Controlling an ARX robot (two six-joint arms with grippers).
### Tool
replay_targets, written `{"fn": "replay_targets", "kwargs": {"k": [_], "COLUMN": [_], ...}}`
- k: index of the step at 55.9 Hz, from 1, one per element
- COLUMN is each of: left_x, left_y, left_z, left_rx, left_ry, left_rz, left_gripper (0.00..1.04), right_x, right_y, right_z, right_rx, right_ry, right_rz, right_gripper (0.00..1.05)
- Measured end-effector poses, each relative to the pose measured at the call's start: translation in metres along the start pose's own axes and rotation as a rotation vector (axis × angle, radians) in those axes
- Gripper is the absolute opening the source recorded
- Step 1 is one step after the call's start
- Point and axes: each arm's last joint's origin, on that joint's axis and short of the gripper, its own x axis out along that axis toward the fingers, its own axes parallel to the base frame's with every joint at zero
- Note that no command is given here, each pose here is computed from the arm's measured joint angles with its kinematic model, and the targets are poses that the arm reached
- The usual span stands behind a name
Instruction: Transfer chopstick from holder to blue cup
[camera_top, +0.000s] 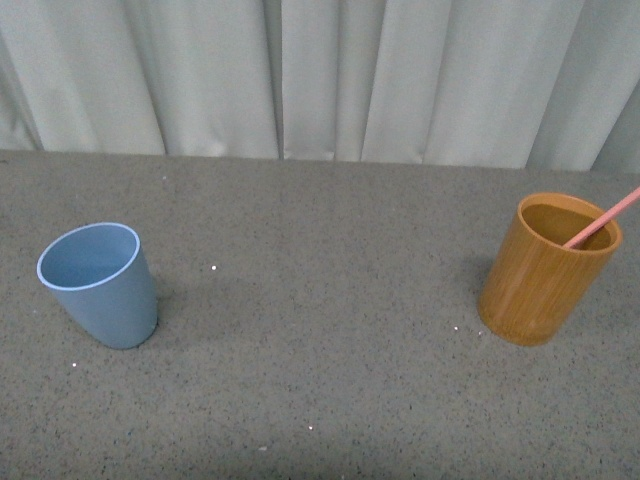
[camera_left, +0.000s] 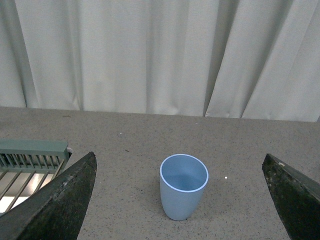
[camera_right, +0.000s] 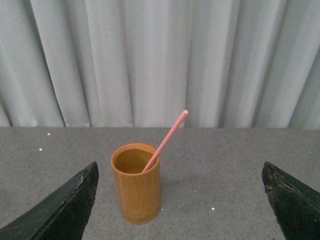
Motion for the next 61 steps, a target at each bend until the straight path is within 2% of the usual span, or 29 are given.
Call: {"fn": "replay_targets", "kwargs": {"k": [58,61], "left_x": [0.0,0.0008], "left_y": [0.0,0.0012], "left_z": [0.0,-0.0037], "left_rx": [0.0,-0.19], "left_ry": [0.0,0.089], "left_rz": [0.0,0.122], "left_gripper": [0.98,0.98], "right_x": [0.0,0.0], "right_y": [0.0,0.0], "right_z": [0.0,0.0], "right_rx": [0.0,0.0], "right_ry": [0.0,0.0], "right_rz": [0.0,0.0], "right_gripper": [0.95,0.95]}}
